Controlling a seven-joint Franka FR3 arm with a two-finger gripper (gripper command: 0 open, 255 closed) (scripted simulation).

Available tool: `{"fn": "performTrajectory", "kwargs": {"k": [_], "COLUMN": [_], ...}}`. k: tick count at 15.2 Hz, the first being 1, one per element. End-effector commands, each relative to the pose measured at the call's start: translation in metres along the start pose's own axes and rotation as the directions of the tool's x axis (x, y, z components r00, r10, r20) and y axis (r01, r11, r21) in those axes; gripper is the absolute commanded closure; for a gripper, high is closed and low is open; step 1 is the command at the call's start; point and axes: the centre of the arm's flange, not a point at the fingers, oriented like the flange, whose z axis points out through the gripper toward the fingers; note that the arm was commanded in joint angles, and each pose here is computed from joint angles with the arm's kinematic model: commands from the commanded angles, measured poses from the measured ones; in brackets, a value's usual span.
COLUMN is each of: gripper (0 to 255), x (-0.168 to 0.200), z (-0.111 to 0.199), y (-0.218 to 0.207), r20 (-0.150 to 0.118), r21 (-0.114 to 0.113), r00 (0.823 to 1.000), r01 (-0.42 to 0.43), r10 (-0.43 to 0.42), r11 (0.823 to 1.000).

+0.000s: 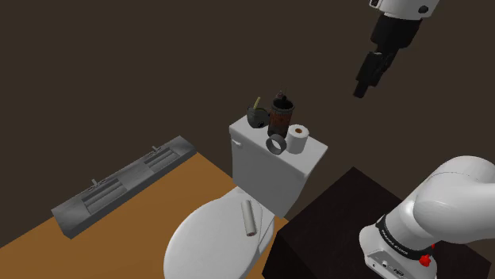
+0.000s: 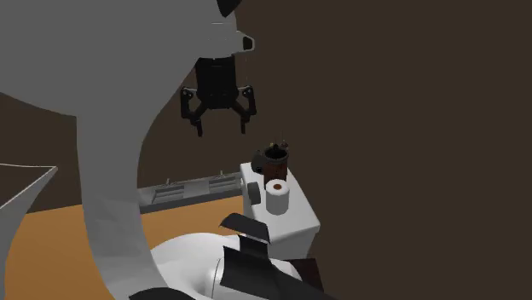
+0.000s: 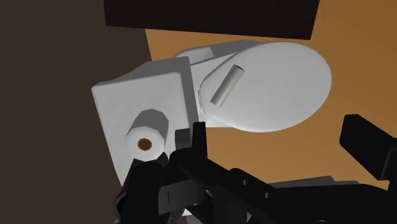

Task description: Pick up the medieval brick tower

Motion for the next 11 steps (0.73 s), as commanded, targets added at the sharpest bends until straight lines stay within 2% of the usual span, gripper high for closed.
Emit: {"fn": "performTrajectory", "kwargs": {"k": [1,11], "gripper": [0,0], "x": [0.0,0.092], "z": [0.0,0.072], "y": [0.0,0.044], "r20": [0.0,-0.054], "r21": [0.0,-0.017], "r00": [1.0,0.995], "r01": [0.0,-0.09], "r10": [0.0,0.089], "r11": [1.0,0.996]}}
